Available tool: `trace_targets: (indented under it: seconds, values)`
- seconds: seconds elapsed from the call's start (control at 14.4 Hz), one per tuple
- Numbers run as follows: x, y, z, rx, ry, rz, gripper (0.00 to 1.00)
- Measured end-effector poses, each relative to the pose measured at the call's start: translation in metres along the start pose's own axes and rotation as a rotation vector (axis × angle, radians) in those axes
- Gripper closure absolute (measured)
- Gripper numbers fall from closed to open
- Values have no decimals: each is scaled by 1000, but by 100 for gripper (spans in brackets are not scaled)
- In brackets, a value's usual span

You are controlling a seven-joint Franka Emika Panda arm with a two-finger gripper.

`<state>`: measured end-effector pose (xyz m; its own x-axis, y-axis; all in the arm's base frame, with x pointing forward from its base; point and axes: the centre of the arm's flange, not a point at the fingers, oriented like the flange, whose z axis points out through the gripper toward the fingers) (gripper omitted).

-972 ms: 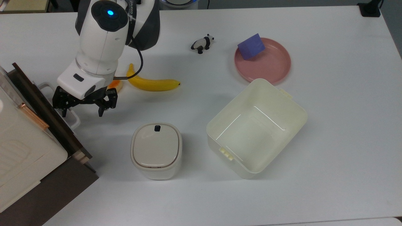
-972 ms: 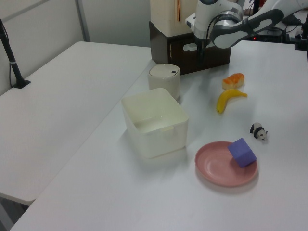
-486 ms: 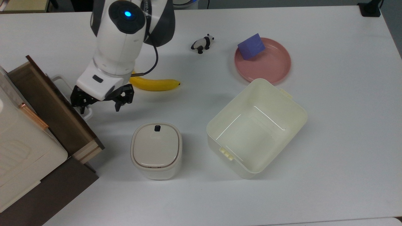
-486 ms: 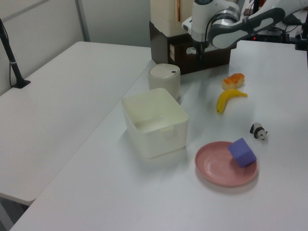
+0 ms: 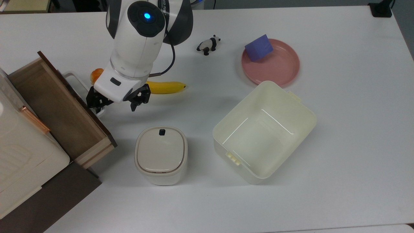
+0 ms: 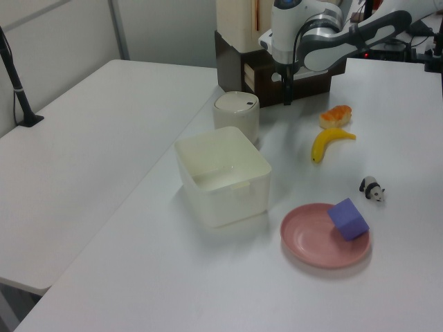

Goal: Slide the drawer open

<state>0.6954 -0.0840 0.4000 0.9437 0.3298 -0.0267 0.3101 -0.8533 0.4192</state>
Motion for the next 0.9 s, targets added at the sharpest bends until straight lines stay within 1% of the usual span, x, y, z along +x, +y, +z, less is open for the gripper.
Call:
trace_targets:
  seconds: [0.21, 0.42, 0.62, 0.9]
  values:
    - [0, -2, -2, 2, -3, 10, 0]
    - [-2, 5, -12, -4, 11, 52, 0]
    - [-8, 23, -32, 0, 42, 99, 0]
    - [-20, 49, -68, 22, 89, 173, 0]
